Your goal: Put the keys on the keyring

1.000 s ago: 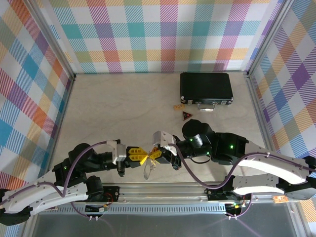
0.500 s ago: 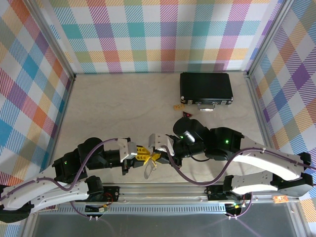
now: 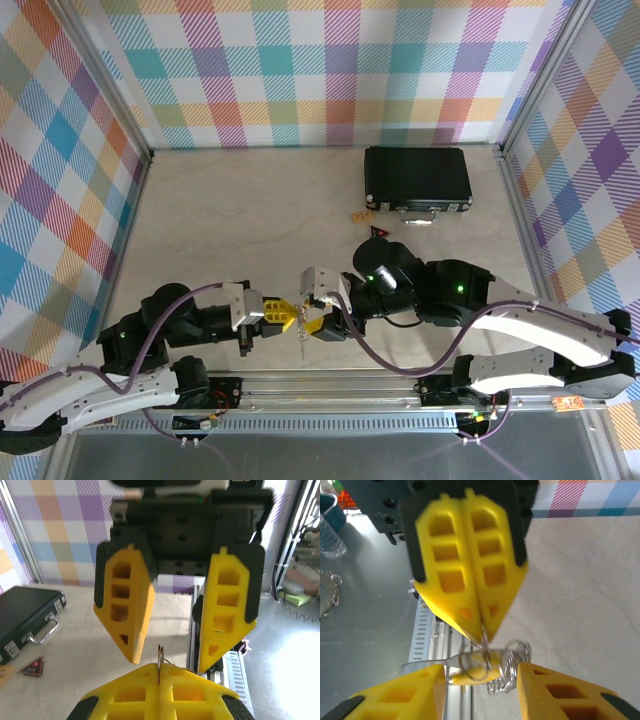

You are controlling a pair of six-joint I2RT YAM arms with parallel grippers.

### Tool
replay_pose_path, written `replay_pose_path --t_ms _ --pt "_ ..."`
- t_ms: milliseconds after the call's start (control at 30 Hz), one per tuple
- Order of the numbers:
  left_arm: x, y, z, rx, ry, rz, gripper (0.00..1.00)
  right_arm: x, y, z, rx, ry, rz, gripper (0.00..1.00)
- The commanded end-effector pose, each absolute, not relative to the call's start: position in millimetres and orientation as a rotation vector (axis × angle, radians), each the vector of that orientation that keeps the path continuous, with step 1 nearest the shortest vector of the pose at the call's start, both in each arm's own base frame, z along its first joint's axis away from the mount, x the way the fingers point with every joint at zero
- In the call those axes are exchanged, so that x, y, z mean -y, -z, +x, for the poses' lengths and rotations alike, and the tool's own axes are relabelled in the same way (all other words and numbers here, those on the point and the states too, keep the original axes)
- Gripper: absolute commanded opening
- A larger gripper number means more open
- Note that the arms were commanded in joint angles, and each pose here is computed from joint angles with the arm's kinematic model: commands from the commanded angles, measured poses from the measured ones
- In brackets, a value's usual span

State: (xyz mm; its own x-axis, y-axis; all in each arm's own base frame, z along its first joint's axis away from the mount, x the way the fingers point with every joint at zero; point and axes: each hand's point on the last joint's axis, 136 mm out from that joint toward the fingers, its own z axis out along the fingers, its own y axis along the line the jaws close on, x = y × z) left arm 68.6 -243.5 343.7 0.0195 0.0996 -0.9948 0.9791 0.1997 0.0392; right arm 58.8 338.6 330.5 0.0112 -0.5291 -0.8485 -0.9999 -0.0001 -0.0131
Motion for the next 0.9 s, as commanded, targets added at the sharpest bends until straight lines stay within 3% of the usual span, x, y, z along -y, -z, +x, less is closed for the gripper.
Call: replay_pose_path --t_ms 0,633,867 --pt "236.3 -371.7 68.0 -1.226 1.016 1.043 0.00 -342.8 -349.4 58.3 -1.542 -0.957 -1.502 0.51" --pt "241.9 -385.7 52.9 -1.057 1.160 0.994 0.00 -331.0 -388.0 57.8 -1.401 -1.079 -1.296 0.50" --pt "241.4 -389.4 49.6 -1.042 1.184 0.994 0.00 -337.3 -381.3 56.8 -1.401 -1.084 -1.318 0.38"
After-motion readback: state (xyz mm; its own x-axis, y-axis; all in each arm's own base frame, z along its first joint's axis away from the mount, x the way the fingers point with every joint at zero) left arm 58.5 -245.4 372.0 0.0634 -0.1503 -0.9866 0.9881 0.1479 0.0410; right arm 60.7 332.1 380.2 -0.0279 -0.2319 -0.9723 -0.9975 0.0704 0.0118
